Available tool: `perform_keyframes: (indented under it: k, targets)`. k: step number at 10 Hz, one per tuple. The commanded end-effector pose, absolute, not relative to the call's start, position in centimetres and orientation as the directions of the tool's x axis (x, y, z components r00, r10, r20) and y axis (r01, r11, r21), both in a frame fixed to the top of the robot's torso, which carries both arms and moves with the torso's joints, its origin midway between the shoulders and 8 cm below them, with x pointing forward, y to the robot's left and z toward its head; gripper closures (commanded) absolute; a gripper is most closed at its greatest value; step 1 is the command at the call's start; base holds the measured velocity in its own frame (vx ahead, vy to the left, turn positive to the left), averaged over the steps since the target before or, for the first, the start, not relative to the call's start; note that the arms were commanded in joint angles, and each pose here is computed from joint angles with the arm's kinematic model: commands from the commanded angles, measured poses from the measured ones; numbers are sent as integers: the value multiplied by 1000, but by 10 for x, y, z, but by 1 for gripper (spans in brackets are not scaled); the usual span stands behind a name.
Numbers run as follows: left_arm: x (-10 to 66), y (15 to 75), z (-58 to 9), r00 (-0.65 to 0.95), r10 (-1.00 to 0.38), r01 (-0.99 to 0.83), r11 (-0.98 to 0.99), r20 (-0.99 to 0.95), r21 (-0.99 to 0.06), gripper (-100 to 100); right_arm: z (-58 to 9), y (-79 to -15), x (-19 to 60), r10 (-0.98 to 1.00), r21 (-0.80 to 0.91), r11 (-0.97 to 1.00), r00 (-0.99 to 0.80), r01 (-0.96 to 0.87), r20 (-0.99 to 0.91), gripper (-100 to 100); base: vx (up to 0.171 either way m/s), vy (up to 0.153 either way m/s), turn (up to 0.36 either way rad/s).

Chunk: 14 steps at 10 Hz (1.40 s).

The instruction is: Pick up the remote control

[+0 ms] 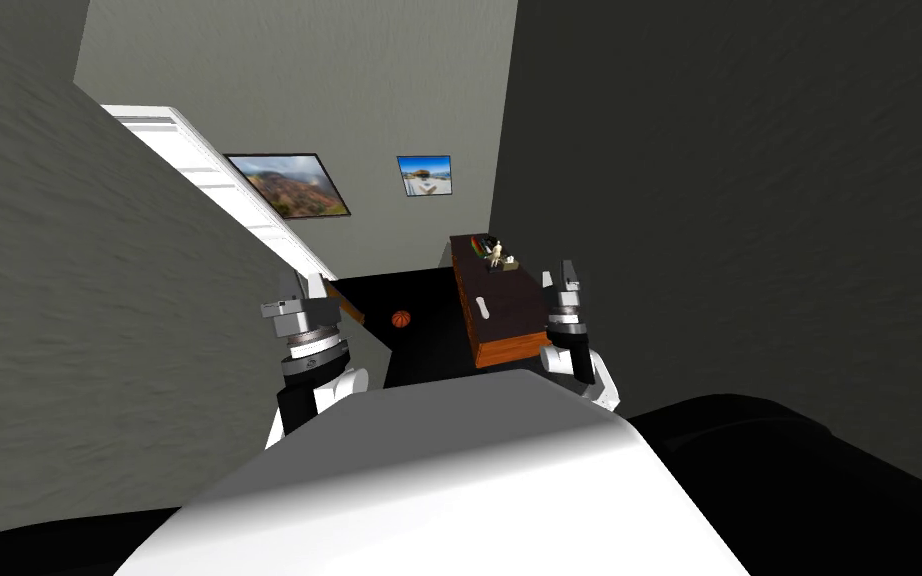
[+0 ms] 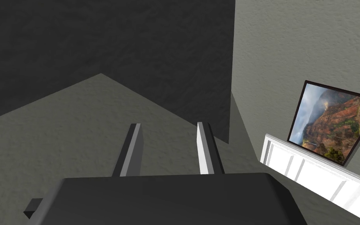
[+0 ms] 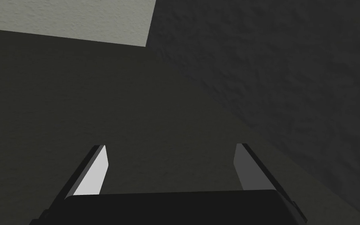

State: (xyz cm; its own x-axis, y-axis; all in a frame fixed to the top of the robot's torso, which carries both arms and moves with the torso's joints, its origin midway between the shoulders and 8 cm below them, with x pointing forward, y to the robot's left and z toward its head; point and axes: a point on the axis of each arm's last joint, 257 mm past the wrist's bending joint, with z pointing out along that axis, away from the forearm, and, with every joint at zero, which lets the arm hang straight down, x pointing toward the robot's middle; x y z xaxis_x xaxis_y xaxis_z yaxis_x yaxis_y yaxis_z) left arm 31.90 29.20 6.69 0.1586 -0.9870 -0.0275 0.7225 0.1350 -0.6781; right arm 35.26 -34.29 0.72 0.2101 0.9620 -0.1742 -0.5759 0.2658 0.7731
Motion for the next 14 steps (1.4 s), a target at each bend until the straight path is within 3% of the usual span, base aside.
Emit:
perform_keyframes:
  k: [1, 7, 14]
  targets:
    - [319, 292, 67, 159, -987, 722, 135, -27, -678, 0, -5, -349, 361, 961, 795, 265, 219, -546, -170, -100, 41, 164, -48]
    - [319, 292, 67, 159, -987, 722, 135, -28, -678, 0, -68, -421, 384, 946, 908, 225, 302, -353, -117, -100, 42, 137, -60]
    - [319, 292, 67, 159, -987, 722, 135, -28, -678, 0, -150, -496, 389, 914, 987, 80, 406, -137, -18, -100, 93, 132, -64]
